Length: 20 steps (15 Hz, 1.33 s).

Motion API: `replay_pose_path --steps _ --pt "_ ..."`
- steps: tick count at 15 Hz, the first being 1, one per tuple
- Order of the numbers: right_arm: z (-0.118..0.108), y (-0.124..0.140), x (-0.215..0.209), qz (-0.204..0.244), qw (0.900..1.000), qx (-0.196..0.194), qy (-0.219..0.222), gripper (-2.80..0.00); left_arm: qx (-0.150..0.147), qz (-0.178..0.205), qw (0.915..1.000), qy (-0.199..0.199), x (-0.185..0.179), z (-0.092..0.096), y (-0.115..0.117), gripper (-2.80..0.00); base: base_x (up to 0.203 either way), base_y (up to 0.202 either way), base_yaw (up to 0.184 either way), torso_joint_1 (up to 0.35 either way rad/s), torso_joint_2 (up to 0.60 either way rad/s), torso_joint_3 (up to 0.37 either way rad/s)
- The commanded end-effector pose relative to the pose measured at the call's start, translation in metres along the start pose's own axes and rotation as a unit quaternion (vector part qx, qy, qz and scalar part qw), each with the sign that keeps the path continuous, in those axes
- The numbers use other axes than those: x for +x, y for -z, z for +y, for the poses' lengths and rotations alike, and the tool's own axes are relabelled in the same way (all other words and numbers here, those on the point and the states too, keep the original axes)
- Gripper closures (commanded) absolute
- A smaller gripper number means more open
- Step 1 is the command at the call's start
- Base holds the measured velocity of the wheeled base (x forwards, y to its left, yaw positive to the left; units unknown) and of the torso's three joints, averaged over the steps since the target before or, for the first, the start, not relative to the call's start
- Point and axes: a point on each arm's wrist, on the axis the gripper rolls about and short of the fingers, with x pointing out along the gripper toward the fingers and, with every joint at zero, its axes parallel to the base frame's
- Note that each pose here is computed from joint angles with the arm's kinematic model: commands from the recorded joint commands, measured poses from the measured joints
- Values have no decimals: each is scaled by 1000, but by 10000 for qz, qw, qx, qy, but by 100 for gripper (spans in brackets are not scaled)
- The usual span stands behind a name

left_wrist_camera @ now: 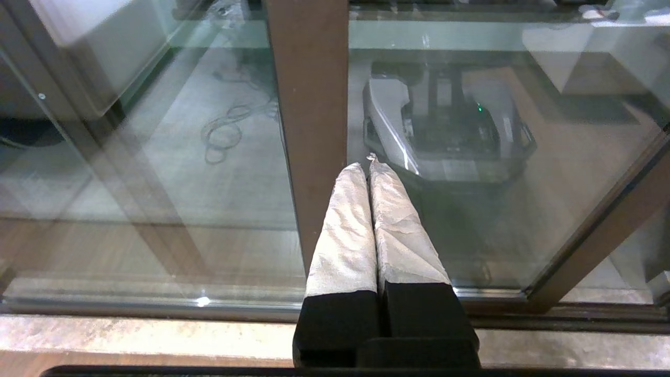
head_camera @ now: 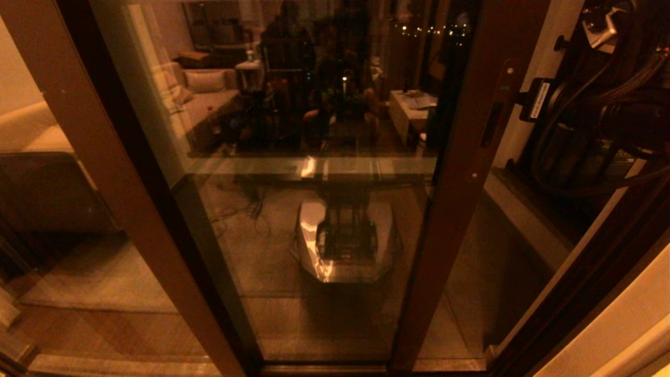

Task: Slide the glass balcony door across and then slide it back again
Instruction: Open the slid door

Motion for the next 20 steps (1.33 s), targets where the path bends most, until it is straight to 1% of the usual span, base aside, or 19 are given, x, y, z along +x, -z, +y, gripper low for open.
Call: replay_pose_path --steps 1,5,7,9,12,15,17,20 --pt "10 -5 0 -72 9998 -123 -137 0 2 -9 10000 0 0 0 0 0 0 0 0 0 0 0" --pt "16 -7 0 -108 9998 -145 -97 0 2 -9 10000 0 0 0 0 0 0 0 0 0 0 0" --pt "15 -14 -19 -174 9997 -140 -84 0 2 -9 10000 0 0 0 0 0 0 0 0 0 0 0" --pt "11 -17 -37 -146 9998 -142 -51 0 2 -9 10000 0 0 0 0 0 0 0 0 0 0 0" --pt "-2 -29 -55 -347 9991 -140 190 0 2 -9 10000 0 0 0 0 0 0 0 0 0 0 0" --pt "-18 -22 -42 -129 9980 -344 515 0 2 -9 10000 0 0 0 0 0 0 0 0 0 0 0" --pt "-20 -19 -35 -69 9979 -358 539 0 2 -9 10000 0 0 0 0 0 0 0 0 0 0 0" --pt "-21 -11 -8 89 9980 -339 529 0 2 -9 10000 0 0 0 0 0 0 0 0 0 0 0"
